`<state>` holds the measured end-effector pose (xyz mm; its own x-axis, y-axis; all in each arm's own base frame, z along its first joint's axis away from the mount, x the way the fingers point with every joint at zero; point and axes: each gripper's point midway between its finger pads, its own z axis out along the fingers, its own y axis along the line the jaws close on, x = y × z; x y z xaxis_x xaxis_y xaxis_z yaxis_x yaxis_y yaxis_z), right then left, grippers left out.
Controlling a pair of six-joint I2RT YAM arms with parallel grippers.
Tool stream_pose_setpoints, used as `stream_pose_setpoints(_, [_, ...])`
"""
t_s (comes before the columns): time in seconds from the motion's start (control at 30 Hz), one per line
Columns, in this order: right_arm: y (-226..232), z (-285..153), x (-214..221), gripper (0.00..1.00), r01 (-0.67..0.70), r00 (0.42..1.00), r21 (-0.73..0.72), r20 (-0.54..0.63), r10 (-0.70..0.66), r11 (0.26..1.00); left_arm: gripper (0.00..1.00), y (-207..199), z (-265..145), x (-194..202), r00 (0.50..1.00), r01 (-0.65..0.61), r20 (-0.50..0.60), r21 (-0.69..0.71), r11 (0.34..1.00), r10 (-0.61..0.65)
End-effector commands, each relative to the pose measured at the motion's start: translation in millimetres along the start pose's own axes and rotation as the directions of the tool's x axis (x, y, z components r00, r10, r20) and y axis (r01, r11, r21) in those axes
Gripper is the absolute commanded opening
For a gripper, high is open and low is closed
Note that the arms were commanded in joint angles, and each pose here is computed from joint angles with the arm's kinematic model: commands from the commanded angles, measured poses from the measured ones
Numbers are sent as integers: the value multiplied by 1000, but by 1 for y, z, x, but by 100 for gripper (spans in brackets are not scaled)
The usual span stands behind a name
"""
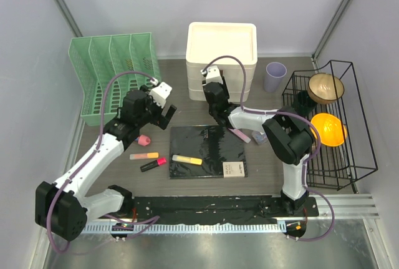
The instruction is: Organize the desk
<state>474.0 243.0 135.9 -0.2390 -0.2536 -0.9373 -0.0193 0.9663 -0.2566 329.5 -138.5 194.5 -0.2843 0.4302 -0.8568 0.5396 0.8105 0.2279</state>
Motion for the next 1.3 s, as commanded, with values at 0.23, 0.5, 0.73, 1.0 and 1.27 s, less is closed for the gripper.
stream_pose_setpoints(0.23, [-13,6,-23,27,-64,995,68,86,58,996,100,3,5,-9,999,-3,35,-5,1000,3])
stream_pose_setpoints(0.5, [-16,0,-19,1,-64,996,65,64,60,996,100,4,5,-9,999,-6,38,-7,1000,6])
stream_pose_setpoints(0.73, [-18,-12,-23,1,-87,995,20,50,86,996,100,4,4,-8,999,-12,36,-8,1000,12])
stream_pose_setpoints(1.0, [-16,-23,-18,1,-87,996,-23,12,88,996,100,3,4,-11,999,-9,45,-3,1000,10])
stream_pose_setpoints(1.27, [-8,-36,-16,1,-63,998,-62,-9,63,996,100,4,1,-12,999,-14,48,-6,1000,14])
